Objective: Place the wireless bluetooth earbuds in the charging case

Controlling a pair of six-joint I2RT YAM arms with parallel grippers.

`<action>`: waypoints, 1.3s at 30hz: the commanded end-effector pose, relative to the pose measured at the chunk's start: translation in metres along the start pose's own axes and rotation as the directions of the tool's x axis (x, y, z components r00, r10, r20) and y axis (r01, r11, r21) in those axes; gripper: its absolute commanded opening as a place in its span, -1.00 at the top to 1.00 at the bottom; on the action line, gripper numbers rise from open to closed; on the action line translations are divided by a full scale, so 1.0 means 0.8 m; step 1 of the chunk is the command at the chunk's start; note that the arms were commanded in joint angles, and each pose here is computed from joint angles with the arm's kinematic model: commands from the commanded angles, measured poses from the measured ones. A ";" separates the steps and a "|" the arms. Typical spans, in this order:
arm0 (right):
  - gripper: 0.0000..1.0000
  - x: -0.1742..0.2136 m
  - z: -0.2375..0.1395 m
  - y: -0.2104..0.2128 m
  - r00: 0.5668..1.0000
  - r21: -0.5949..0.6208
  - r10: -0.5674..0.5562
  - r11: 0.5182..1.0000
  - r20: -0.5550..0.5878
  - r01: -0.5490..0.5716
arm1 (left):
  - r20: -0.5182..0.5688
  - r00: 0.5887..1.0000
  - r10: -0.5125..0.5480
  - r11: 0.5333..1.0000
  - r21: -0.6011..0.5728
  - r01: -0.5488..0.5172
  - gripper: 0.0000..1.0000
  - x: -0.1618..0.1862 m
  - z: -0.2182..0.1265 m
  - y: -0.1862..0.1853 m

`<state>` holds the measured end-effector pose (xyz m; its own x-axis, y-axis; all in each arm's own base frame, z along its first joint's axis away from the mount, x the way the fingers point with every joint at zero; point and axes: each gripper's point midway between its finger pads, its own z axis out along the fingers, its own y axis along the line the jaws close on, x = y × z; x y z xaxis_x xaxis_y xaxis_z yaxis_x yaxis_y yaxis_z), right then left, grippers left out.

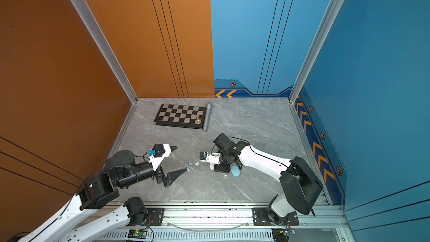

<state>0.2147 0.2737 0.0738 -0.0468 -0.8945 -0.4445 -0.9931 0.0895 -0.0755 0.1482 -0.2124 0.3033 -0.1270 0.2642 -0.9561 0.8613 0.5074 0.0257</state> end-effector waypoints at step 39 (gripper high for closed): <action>0.06 0.036 0.037 -0.004 0.996 -0.012 -0.039 0.999 -0.086 0.038 | -0.076 0.997 0.013 1.000 -0.006 -0.014 -1.00 0.011 0.018 0.008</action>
<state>0.2211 0.2566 0.0298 -0.0344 -0.9392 -0.3416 -0.9944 0.0662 -0.0820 0.1599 -0.2196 0.2813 -0.1746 0.3362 -0.9255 0.8574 0.5140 0.0250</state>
